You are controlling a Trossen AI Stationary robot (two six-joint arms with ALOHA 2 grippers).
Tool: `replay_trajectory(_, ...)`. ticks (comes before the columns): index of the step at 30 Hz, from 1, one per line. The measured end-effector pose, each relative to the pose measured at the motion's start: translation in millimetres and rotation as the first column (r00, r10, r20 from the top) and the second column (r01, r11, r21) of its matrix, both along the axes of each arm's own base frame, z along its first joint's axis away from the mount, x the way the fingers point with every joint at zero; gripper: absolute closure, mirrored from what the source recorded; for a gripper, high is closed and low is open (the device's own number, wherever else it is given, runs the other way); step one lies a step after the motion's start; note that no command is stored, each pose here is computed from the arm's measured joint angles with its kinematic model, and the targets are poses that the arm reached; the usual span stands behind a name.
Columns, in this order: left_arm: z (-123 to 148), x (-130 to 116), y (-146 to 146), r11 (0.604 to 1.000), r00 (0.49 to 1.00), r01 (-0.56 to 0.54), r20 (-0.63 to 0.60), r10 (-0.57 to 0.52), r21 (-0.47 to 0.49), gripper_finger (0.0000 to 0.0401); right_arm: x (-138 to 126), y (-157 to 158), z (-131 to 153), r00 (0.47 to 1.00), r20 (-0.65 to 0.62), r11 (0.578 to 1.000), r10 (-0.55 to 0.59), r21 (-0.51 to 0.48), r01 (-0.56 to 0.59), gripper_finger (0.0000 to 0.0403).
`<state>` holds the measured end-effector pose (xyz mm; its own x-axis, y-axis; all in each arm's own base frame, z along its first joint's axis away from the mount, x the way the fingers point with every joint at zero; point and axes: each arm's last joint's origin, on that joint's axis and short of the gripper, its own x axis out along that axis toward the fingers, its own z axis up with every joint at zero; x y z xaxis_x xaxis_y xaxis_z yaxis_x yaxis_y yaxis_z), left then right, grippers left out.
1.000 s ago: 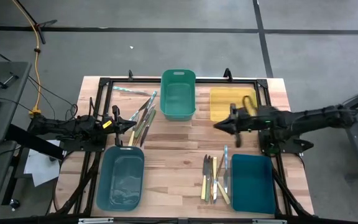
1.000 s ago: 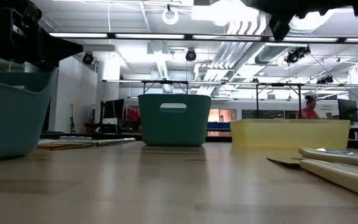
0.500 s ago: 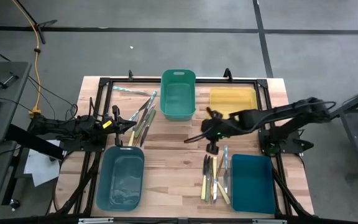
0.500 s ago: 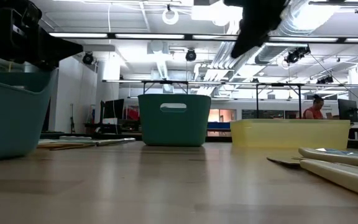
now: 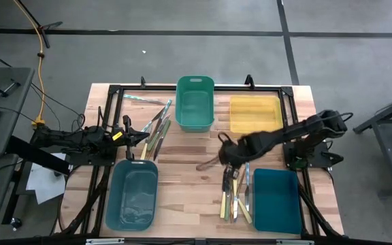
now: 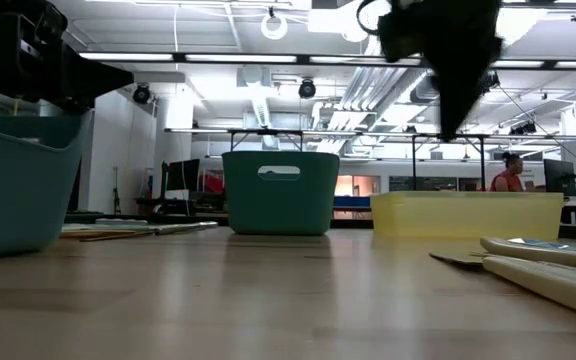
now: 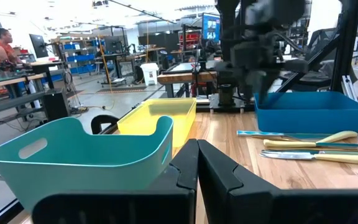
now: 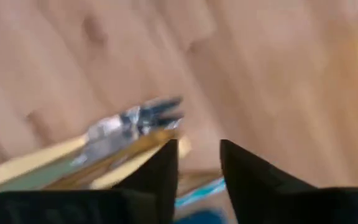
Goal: Sort silverware by color (type)
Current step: Put the yellow knife into the green bin
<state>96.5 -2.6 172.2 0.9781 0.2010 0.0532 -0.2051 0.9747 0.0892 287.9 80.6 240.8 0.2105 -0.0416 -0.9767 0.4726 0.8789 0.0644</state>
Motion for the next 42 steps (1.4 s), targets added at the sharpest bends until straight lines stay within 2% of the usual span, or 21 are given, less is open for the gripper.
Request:
replay_trajectory(2, 0.0, 0.0, 0.0, 1.0, 1.0, 0.0, 0.0, 0.0, 0.0, 0.0401, -5.9, 15.3, -4.0, 0.999, -0.004, 0.999, -0.041, 0.025, 0.041, 0.0256)
replay_trajectory(6, -0.2, 0.0, 0.0, 1.0, 1.0, 0.0, -0.001, 0.0, 0.0, 0.0401, -11.9, 39.6, -8.8, 0.974, 0.036, 0.972, -0.222, 0.085, 0.218, 0.0224)
replay_trajectory(9, 0.0, 0.0, 0.0, 1.0, 1.0, 0.0, -0.001, 0.0, 0.0, 0.0401, -13.9, 51.7, -14.7, 0.929, 0.051, 0.928, -0.367, 0.097, 0.361, 0.0218)
replay_trajectory(13, 0.0, 0.0, 0.0, 1.0, 1.0, 0.0, 0.0, 0.0, 0.0, 0.0401, -13.4, 63.1, -26.0, 0.902, 0.045, 0.901, -0.43, 0.084, 0.426, 0.0217)
replay_trajectory(20, 0.0, 0.0, 0.0, 1.0, 1.0, 0.0, -0.001, 0.0, 0.0, 0.0401, -2.8, 60.2, -56.4, 0.892, -0.066, 0.893, -0.447, 0.018, 0.449, 0.0217)
replay_trajectory(26, -0.1, 0.0, 0.0, 1.0, 1.0, 0.0, -0.001, 0.0, 0.0, 0.0401, 7.9, 44.0, -68.9, 0.894, -0.084, 0.898, -0.44, -0.036, 0.439, 0.0217)
replay_trajectory(36, 0.0, 0.0, 0.0, 1.0, 1.0, 0.0, 0.0, 0.0, 0.0, 0.0401, 10.6, 38.5, -72.0, 0.883, -0.118, 0.89, -0.455, -0.022, 0.455, 0.0217)
replay_trajectory(42, -0.1, 0.0, 0.0, 1.0, 1.0, 0.0, -0.001, 0.0, 0.0, 0.0401, 12.4, 47.6, -86.2, 0.876, -0.152, 0.887, -0.458, -0.019, 0.461, 0.0218)
